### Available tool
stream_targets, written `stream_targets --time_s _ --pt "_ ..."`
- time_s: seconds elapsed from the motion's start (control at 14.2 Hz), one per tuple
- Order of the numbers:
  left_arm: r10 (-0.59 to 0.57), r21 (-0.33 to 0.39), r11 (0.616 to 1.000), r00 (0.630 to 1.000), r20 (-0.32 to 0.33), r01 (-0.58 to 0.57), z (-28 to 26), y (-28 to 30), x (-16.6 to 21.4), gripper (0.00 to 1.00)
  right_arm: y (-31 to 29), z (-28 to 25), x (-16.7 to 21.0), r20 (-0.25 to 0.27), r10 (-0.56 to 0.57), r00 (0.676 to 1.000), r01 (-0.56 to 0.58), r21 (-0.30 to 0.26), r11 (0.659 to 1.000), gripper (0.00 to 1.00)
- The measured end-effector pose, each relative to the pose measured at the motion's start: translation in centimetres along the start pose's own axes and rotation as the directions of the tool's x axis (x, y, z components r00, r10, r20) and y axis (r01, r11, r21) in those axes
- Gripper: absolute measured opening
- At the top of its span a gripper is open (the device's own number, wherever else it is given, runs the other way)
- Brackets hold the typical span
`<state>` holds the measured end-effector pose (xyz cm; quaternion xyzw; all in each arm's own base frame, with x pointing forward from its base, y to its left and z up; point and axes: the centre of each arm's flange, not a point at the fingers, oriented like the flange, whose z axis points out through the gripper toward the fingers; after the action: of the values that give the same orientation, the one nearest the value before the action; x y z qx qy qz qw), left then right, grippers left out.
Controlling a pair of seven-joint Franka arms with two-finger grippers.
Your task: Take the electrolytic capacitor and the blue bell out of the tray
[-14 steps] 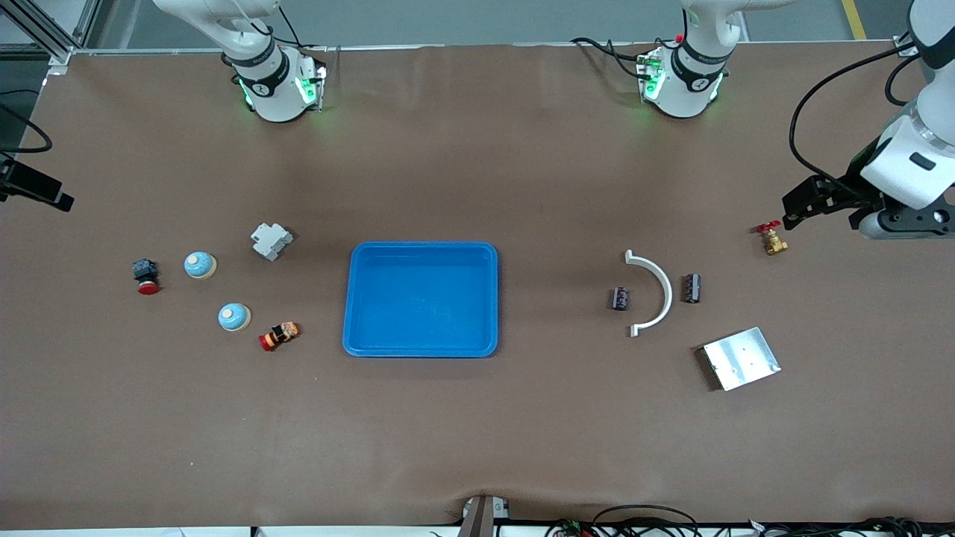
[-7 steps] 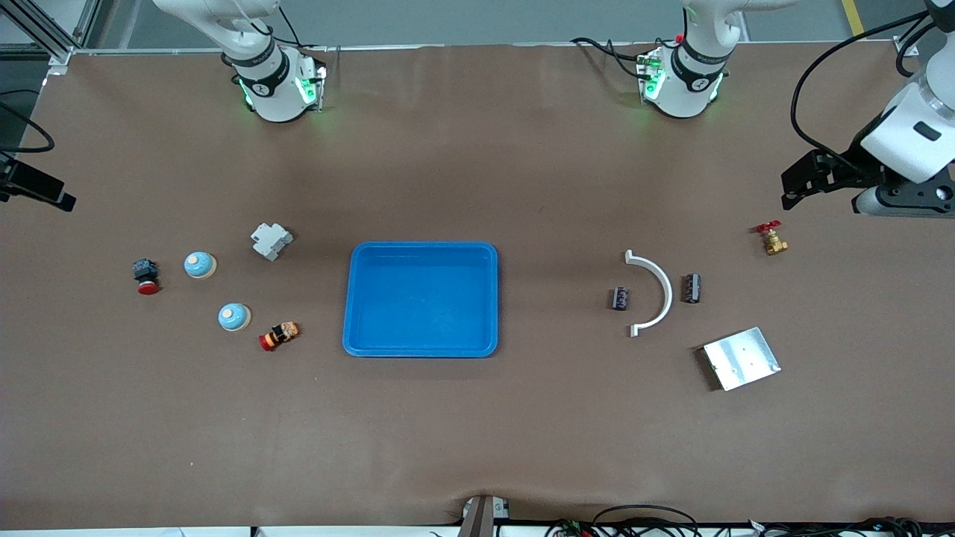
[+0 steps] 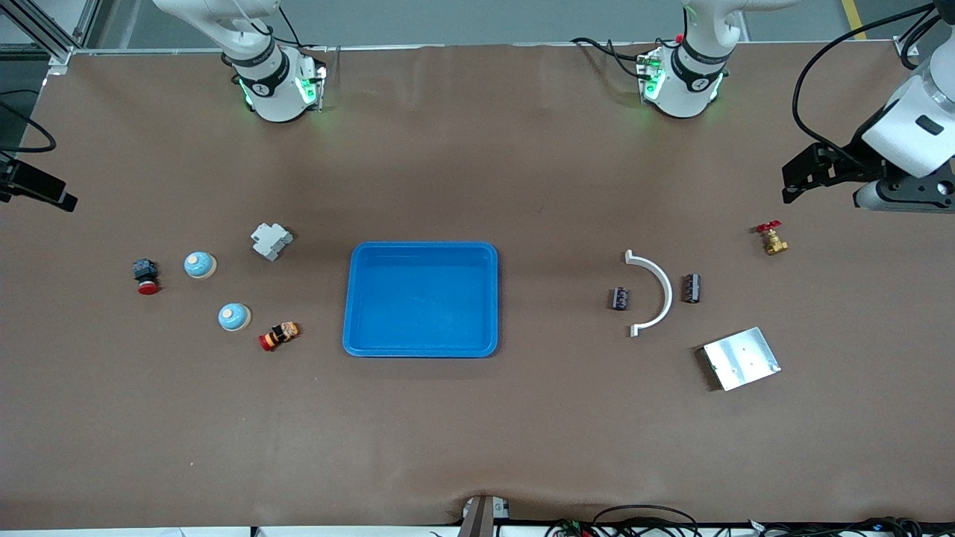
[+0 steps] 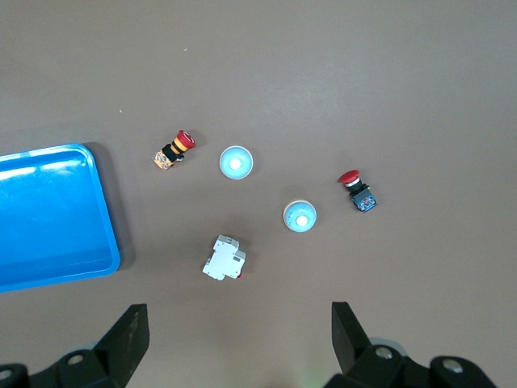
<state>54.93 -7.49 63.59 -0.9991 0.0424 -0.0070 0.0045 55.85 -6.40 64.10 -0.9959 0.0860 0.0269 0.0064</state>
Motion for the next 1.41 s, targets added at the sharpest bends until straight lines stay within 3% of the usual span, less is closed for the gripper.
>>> stream_targets --time_s 1.41 --pt "0.084 0.000 0.996 0.996 0.004 -0.084 -1.02 -0.40 -0.22 1.00 -0.13 0.00 -0.01 0.000 -0.004 1.000 0.004 0.000 1.000 1.00"
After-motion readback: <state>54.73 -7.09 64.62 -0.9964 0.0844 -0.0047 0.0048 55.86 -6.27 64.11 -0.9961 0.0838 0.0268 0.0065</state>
